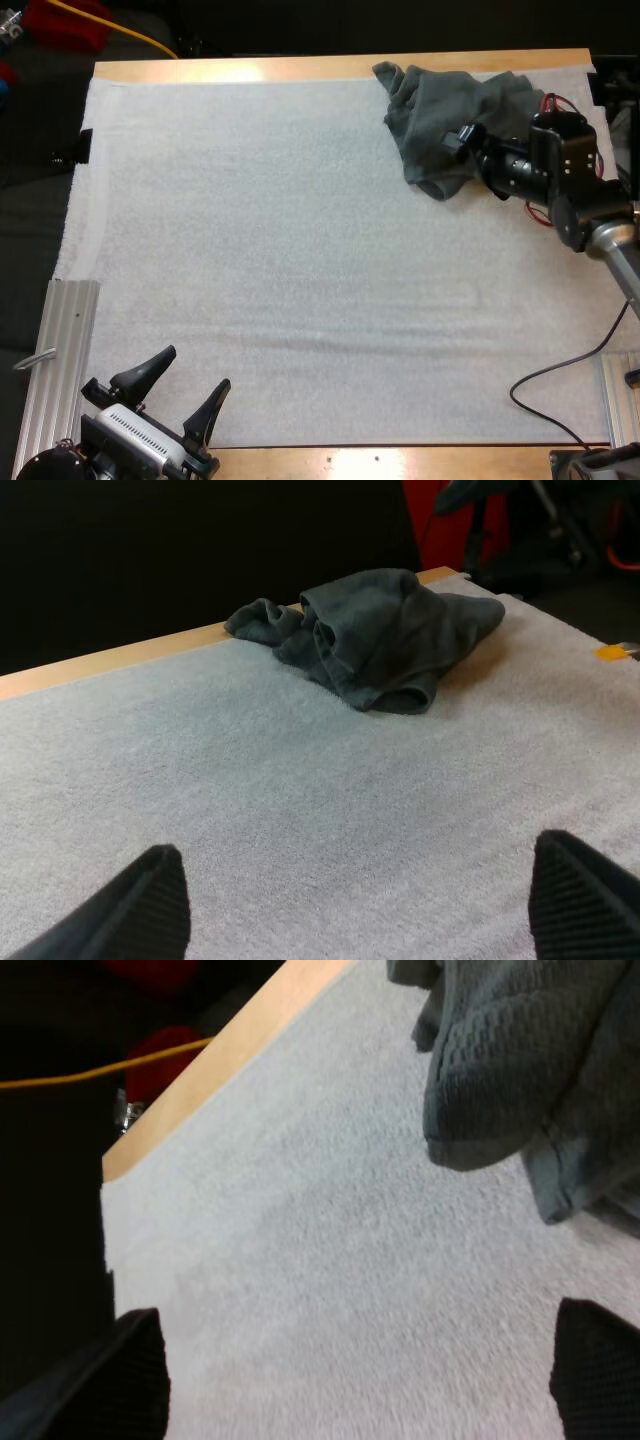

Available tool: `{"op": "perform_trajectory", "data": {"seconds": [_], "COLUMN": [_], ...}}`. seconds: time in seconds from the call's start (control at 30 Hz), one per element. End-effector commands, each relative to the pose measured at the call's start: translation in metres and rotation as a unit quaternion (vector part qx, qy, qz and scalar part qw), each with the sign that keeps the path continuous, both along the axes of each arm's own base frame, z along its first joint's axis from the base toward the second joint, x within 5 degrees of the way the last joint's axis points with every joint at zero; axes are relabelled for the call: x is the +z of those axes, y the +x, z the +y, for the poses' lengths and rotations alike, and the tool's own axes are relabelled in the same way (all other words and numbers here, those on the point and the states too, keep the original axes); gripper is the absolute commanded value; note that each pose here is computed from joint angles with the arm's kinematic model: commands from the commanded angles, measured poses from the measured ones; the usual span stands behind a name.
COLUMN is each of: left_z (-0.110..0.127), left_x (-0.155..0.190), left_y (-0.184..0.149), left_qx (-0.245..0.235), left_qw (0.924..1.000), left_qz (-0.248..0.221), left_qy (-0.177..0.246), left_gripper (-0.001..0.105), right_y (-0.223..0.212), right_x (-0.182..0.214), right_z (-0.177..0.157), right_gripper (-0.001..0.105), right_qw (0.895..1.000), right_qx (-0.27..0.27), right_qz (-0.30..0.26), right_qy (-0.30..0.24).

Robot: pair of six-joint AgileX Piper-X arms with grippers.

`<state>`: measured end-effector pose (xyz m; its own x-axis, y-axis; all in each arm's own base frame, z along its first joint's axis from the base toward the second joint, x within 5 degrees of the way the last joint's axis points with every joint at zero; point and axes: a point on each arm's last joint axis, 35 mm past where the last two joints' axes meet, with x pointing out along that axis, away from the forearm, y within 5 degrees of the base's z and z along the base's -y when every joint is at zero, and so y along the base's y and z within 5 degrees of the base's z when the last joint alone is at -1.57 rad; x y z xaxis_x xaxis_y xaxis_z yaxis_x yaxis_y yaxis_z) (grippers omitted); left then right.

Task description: Pick towel from pile, fold and stack

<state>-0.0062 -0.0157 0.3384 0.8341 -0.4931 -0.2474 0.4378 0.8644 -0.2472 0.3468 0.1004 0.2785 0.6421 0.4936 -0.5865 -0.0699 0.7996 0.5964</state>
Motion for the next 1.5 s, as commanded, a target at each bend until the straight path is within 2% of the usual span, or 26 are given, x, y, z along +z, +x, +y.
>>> {"op": "perform_trajectory", "data": {"seconds": [0.0, 0.3, 0.43, 0.77, 1.23, 1.47], "left_z": [0.000, 0.000, 0.000, 0.000, 0.000, 0.000], "left_x": [0.003, 0.003, 0.003, 0.003, 0.001, 0.000], "left_y": [0.002, 0.002, 0.002, 0.002, 0.002, 0.001], "left_qx": [-0.004, -0.003, -0.001, -0.001, -0.001, -0.001], "left_qw": [1.0000, 1.0000, 0.9999, 0.9999, 0.9998, 0.9998], "left_qz": [0.000, 0.002, 0.005, 0.005, 0.013, 0.019], "left_qy": [-0.005, -0.006, -0.013, -0.013, -0.012, -0.012], "left_gripper": [0.068, 0.068, 0.068, 0.068, 0.068, 0.068], "right_y": [0.004, 0.037, 0.054, 0.073, 0.100, 0.107], "right_x": [0.003, -0.014, -0.018, -0.054, -0.108, -0.116], "right_z": [0.002, 0.010, 0.013, 0.018, 0.049, 0.049], "right_gripper": [0.075, 0.075, 0.075, 0.075, 0.075, 0.075], "right_qw": [1.000, 1.000, 1.000, 0.999, 0.999, 0.998], "right_qx": [0.001, -0.004, -0.023, -0.026, 0.000, -0.027], "right_qz": [-0.009, -0.002, 0.000, 0.032, 0.047, 0.044], "right_qy": [0.010, 0.020, 0.004, -0.007, -0.012, -0.032]}}
